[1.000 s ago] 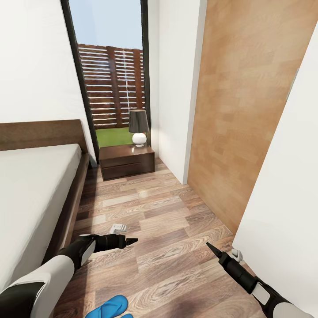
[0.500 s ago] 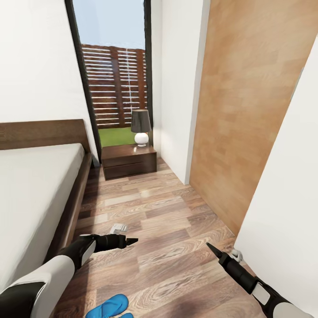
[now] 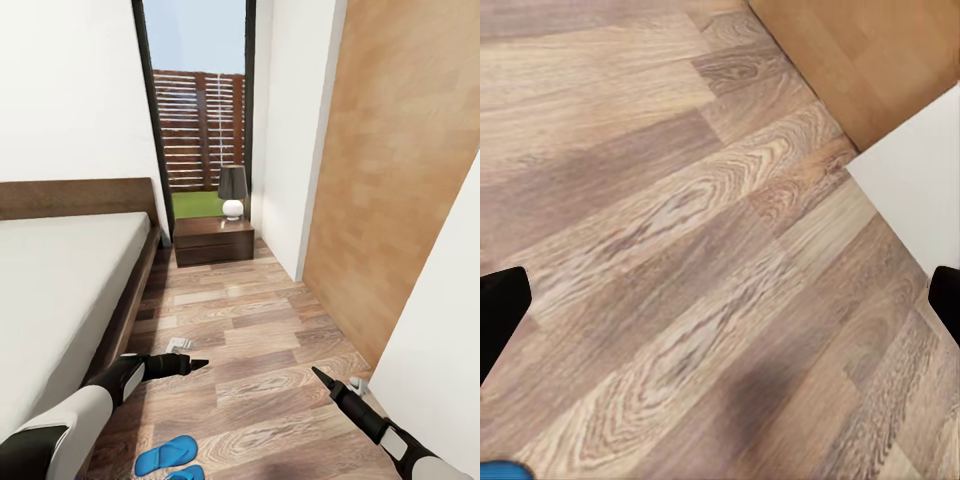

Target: In the bedroom, move the book from the bed onto either nightstand, and place the two sandals side by side next to the bed.

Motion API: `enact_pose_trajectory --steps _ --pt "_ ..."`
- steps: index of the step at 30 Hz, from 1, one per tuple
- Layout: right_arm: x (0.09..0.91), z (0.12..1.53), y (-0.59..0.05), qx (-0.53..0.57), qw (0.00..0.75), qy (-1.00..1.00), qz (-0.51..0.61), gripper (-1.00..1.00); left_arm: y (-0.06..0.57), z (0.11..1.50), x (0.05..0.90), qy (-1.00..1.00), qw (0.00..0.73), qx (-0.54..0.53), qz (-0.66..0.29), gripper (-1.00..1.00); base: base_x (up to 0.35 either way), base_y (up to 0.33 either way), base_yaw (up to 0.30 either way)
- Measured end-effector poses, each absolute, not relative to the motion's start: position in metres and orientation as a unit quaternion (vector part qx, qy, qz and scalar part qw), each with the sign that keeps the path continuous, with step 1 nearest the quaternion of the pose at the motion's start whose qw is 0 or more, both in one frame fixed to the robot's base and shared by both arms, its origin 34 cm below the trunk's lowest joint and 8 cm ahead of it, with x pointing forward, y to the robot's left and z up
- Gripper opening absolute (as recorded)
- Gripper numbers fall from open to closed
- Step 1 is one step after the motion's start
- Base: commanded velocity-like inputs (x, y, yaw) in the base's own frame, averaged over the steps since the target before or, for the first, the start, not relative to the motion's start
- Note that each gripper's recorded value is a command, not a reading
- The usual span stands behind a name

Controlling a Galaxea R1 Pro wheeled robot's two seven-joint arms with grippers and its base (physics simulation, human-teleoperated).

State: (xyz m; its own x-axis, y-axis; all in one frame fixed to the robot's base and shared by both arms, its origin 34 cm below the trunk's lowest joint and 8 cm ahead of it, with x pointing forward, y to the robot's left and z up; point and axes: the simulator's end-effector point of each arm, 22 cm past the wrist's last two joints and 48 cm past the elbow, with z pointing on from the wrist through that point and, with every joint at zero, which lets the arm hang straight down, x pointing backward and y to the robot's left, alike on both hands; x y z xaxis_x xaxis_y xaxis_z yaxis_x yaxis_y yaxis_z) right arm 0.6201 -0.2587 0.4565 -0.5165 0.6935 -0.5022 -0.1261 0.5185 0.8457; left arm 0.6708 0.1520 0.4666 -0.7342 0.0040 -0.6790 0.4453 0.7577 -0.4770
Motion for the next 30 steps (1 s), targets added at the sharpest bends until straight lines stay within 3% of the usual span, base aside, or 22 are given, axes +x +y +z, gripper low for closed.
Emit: enact_pose_trajectory --steps 20,30 --pt "0.6203 0.4568 -0.2589 0.191 0.454 0.744 0.452 1.0 0.1519 0.4666 0.6707 0.873 0.341 0.129 -0.323 1.0 0.0 -0.184 0.246" --pt "0.6202 0.4567 -0.2589 0.191 0.454 0.744 0.452 1.0 0.1516 0.4666 0.6707 0.873 0.341 0.129 -0.324 1.0 0.0 -0.05 0.246"
